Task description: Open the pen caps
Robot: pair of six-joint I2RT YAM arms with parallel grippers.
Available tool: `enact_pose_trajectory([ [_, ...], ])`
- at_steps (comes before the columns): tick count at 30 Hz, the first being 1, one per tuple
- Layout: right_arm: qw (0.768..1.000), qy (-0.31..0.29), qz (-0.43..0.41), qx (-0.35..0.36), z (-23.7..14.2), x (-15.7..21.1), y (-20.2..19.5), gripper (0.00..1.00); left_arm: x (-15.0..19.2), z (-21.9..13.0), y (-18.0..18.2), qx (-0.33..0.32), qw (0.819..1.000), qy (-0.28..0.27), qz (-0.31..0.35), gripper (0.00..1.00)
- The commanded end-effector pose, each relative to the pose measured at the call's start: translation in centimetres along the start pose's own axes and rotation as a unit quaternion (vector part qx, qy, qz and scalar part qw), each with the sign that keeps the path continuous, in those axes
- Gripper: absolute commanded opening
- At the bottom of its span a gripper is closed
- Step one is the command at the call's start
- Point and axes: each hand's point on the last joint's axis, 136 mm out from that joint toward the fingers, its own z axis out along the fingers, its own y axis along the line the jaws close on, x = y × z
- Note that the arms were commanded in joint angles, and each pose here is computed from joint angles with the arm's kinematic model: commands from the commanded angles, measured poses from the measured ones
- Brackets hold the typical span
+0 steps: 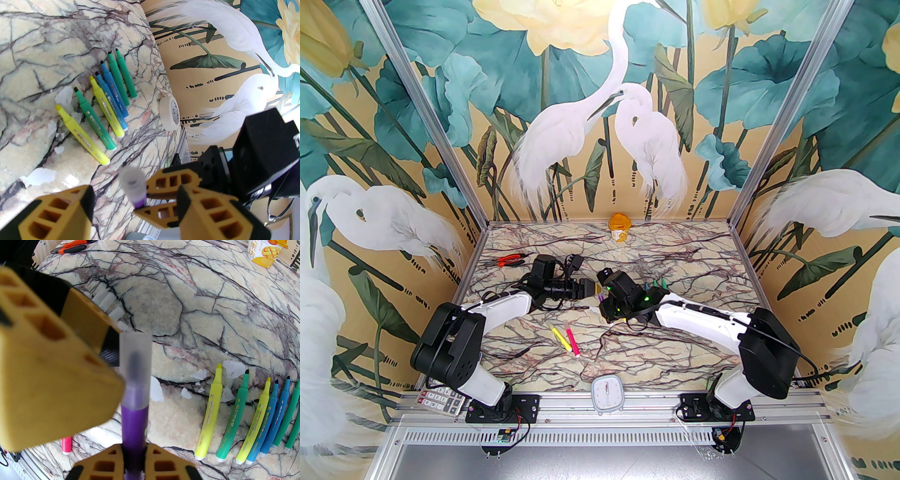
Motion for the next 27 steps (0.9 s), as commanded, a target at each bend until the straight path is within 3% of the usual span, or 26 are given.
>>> enact_pose_trajectory([
  [1, 1.0, -0.015, -0.011, -0.018, -0.7, -0.52, 0.91, 0.12, -0.78, 0.42, -1.26, 0.024, 1.0, 0.002, 0.013, 0.58],
  [21, 0.999, -0.033, -0.017, -0.015, -1.19, -0.89, 0.91, 0.14, -0.86, 0.98, -1.96, 0.046, 0.999, 0.01, 0.004, 0.21],
  [27, 0.999, -0.037, -0.014, -0.003, -0.82, -0.71, 0.31, 0.37, -0.99, 0.98, -2.24, 0.051, 0.999, 0.01, 0.001, 0.14],
])
